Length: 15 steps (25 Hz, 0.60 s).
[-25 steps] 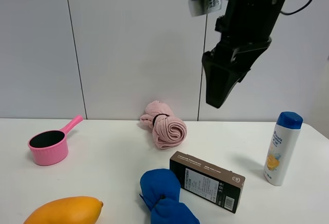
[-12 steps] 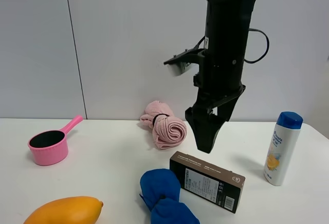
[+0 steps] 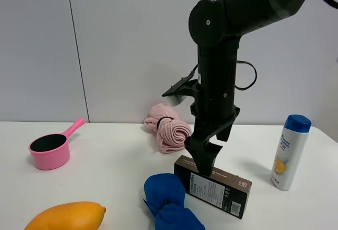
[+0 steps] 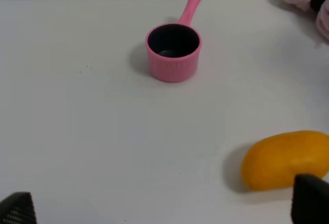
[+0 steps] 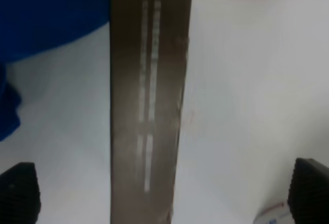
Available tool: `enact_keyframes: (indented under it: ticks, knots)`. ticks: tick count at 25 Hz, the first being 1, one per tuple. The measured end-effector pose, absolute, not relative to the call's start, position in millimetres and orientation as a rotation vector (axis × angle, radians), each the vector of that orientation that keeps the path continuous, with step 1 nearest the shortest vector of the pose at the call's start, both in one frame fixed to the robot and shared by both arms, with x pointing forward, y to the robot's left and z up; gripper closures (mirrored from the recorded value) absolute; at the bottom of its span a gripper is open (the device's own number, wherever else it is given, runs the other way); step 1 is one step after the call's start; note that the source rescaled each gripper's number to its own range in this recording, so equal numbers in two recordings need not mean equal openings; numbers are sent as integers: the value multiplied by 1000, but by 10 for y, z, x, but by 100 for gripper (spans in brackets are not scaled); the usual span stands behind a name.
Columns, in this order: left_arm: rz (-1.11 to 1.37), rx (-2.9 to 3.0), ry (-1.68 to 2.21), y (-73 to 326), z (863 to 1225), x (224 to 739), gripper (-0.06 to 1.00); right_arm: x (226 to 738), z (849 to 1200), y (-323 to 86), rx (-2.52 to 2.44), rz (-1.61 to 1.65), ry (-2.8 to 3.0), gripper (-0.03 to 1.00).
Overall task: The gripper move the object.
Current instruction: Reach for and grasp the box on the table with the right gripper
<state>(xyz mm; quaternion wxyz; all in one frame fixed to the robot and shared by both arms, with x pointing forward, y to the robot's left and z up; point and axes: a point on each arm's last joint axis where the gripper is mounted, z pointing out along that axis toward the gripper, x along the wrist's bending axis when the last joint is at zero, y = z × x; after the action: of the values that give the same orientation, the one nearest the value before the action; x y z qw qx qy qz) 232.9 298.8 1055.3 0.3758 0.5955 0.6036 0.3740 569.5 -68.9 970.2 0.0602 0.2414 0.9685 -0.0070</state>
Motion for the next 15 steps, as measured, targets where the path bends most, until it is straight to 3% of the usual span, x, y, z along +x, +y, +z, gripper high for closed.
enact_keyframes:
  ticks: [15]
  knots:
    - [957, 1524, 1544, 2988, 10553, 2329, -6, 5812, 9154, -620, 702, -98, 2960, 2]
